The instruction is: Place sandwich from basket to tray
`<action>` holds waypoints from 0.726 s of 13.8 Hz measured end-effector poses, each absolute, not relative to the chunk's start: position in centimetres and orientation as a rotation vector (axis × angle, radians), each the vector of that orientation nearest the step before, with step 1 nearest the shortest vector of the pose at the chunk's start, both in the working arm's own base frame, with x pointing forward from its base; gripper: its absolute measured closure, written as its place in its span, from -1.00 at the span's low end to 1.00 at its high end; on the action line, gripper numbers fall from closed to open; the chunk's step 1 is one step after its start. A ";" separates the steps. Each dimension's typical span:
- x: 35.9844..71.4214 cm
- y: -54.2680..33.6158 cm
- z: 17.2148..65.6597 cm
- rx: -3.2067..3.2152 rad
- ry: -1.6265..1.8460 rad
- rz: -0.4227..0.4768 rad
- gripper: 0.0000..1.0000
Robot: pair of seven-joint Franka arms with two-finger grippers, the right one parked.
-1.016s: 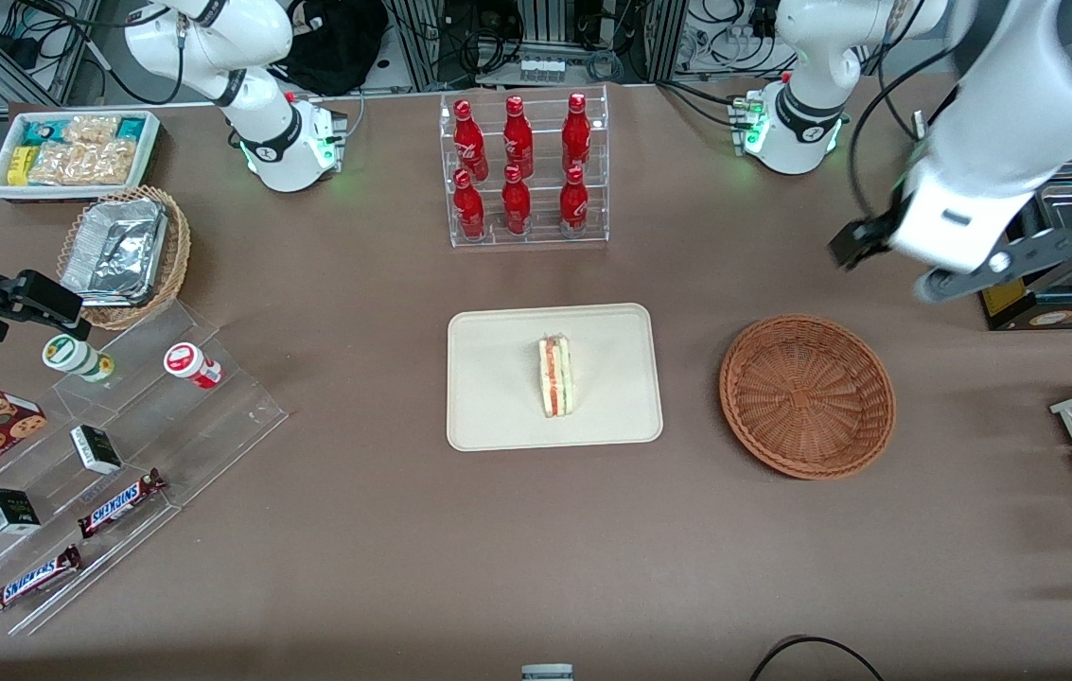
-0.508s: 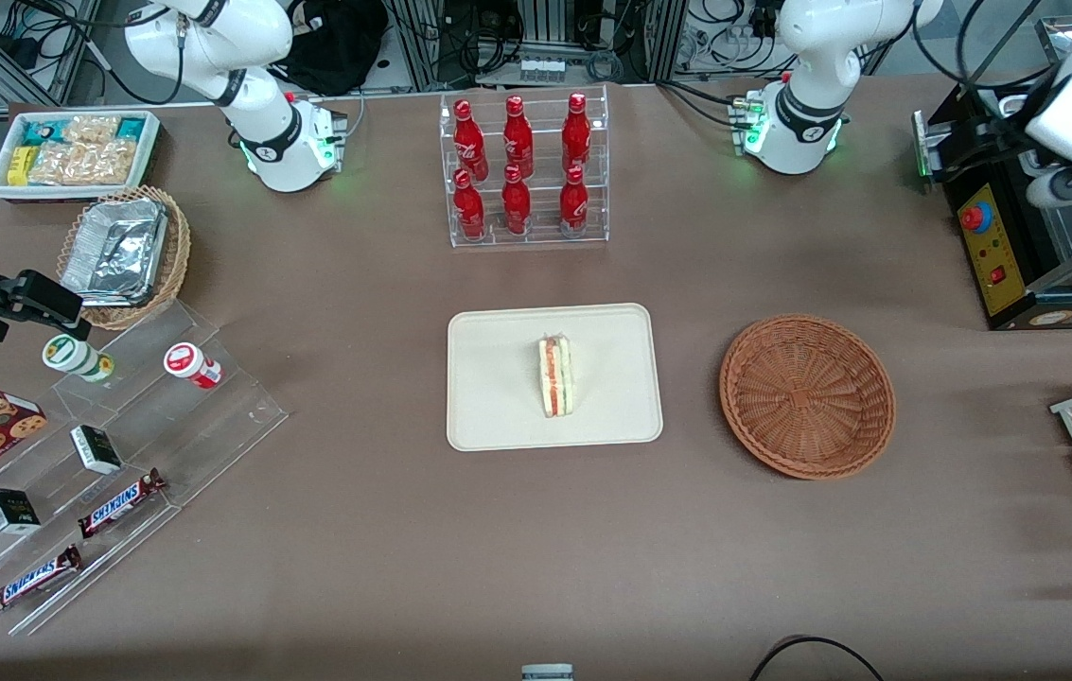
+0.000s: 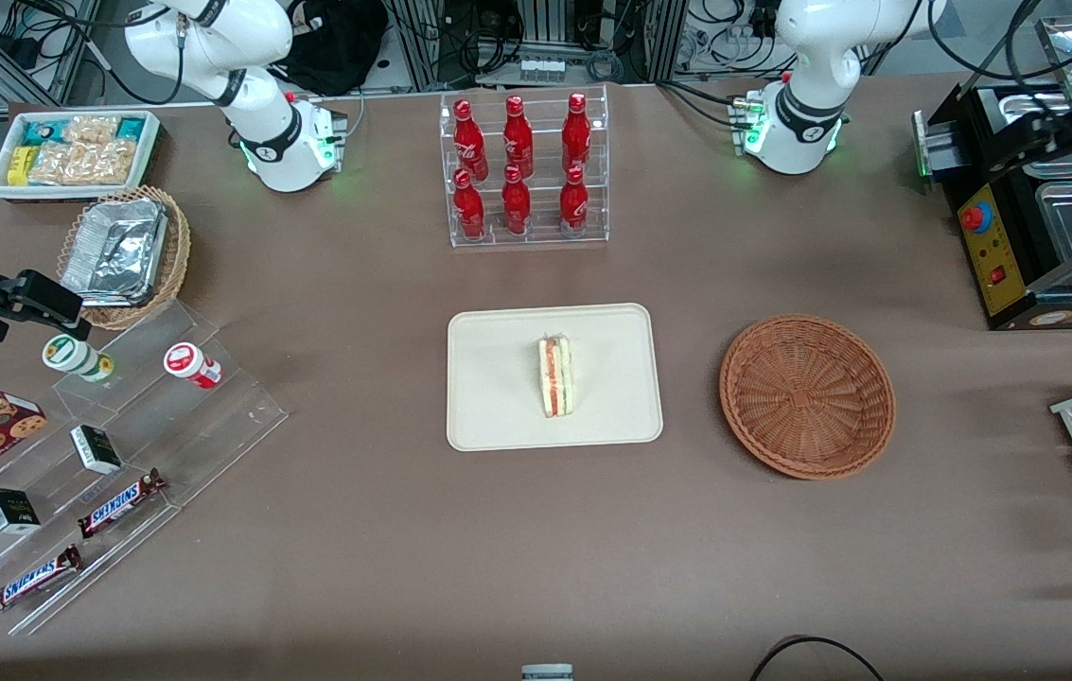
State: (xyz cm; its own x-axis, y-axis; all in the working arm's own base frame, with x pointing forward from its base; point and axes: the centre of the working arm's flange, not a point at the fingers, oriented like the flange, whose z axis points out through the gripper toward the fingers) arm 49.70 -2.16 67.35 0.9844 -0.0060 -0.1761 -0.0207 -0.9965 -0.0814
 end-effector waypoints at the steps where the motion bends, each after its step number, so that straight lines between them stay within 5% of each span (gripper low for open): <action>1: 50.2 -2.7 67.1 -3.047 0.033 0.257 -1.00; 5: 51.7 -2.8 67.0 -3.058 0.036 0.173 -1.00; 10: 53.0 -2.3 65.2 -3.062 0.024 0.204 -1.00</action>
